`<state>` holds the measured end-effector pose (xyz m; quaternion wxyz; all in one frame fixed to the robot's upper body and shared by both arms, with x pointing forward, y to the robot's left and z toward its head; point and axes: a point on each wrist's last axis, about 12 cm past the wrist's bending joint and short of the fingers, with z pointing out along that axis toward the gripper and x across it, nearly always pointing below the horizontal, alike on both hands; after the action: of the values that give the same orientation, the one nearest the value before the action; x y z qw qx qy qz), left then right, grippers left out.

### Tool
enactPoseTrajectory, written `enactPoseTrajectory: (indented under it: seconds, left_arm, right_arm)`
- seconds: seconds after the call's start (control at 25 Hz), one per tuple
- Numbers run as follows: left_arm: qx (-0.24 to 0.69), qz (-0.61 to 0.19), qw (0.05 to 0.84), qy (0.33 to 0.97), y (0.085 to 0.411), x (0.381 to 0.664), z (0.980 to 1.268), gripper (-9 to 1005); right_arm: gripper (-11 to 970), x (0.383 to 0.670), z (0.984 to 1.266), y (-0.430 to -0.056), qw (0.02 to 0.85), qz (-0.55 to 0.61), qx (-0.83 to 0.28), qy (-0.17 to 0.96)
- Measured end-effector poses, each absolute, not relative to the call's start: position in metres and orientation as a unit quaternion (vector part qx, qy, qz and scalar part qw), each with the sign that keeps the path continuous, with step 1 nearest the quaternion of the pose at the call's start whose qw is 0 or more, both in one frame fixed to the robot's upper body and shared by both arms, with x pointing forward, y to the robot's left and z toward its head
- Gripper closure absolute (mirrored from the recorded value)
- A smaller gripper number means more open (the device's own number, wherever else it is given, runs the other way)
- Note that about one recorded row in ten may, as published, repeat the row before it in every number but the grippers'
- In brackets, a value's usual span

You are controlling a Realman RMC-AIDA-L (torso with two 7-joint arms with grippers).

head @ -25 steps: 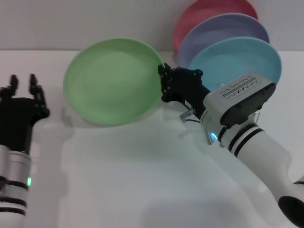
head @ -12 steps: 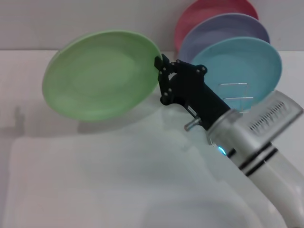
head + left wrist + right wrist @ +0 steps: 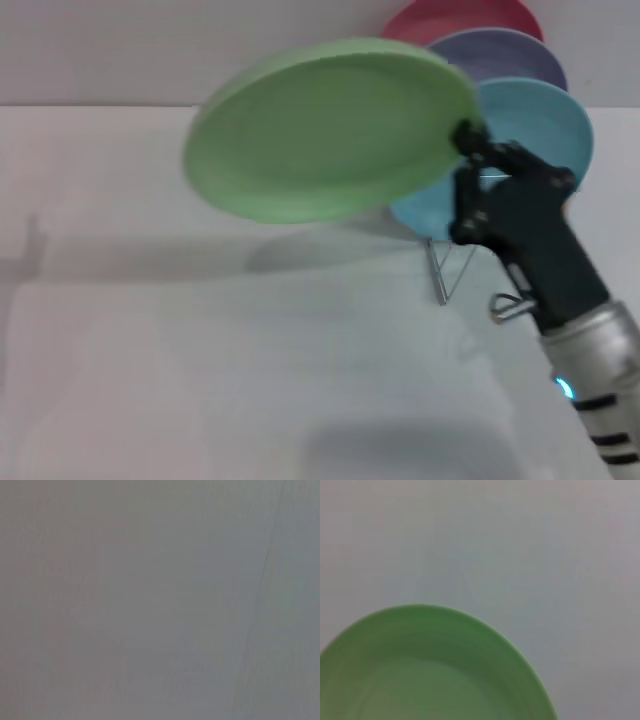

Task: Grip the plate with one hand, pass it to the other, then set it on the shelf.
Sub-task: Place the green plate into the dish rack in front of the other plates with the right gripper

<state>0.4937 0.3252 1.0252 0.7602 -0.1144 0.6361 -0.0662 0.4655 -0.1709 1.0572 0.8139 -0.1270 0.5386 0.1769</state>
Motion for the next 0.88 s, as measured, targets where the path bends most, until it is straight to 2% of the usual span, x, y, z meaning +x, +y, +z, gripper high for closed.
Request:
enactPoseTrajectory:
  seconds: [0.24,0.88]
  left_arm:
    - [-0.101,-0.075,0.757,0.641,0.320,0.497,1.025,178]
    - [-0.093,-0.088,0.749,0.650,0.312,0.492,1.021,178]
  right_arm:
    - [903,0.445,1.049,-0.208,0.833,0.116,-0.097,0.531]
    - [886,0.438,1.034,-0.254,0.821,0.086,-0.093,0.556]
